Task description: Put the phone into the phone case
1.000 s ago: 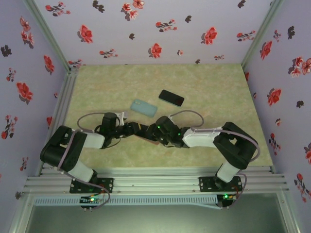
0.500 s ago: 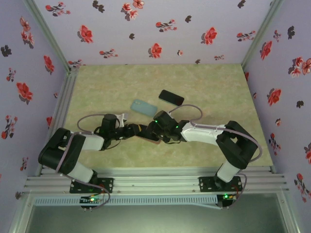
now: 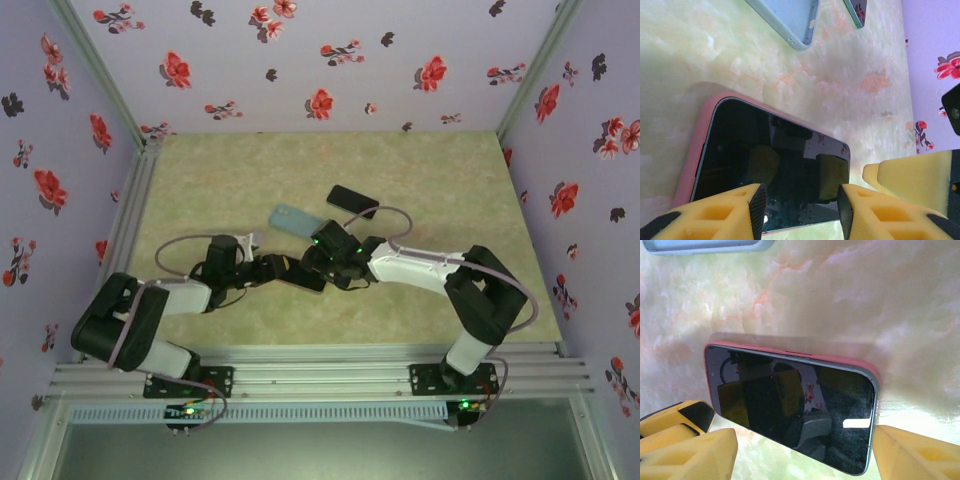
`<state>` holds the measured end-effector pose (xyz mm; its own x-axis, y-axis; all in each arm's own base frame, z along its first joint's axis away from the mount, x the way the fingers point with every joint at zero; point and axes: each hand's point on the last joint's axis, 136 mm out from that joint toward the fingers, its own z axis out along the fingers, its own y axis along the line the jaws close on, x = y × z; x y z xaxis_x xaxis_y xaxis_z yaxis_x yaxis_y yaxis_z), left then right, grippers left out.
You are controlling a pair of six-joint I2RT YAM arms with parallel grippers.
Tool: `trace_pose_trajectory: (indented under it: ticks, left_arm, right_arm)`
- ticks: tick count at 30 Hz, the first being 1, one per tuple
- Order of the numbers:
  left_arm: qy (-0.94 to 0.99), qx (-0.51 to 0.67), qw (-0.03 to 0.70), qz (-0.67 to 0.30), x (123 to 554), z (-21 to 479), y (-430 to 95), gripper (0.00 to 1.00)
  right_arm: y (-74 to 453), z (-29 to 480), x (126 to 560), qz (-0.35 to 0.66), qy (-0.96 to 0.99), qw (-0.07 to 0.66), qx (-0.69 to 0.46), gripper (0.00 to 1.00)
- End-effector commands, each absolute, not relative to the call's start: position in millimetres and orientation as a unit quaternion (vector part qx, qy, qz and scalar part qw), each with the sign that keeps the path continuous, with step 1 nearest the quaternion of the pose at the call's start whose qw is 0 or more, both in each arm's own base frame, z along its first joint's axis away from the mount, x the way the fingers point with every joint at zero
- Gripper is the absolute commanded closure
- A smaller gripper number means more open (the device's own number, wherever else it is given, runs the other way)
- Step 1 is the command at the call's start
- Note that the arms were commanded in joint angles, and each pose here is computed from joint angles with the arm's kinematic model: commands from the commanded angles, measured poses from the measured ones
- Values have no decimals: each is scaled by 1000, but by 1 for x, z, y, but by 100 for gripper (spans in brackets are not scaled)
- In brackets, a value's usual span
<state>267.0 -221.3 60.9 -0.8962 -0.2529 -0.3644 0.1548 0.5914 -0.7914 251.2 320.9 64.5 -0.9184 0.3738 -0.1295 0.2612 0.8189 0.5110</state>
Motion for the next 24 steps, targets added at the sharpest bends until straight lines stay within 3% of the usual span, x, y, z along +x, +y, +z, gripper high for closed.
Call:
trace_pose_trajectory:
  ticks: [1, 15, 19, 24]
  left_arm:
    - [870, -37, 232, -434, 266, 61, -215, 54]
    - [892, -67, 249, -372, 281, 62, -188, 53]
    - [892, -80, 252, -368, 290, 59, -182, 52]
    - [895, -74, 245, -365, 301, 53, -186, 51]
  right_arm:
    - [320, 62, 252, 239, 951, 104, 164, 27]
    - [313, 74, 255, 282, 936, 140, 155, 28]
    - [298, 73, 251, 274, 938, 155, 147, 33]
    - [292, 73, 250, 284, 934, 168, 138, 50]
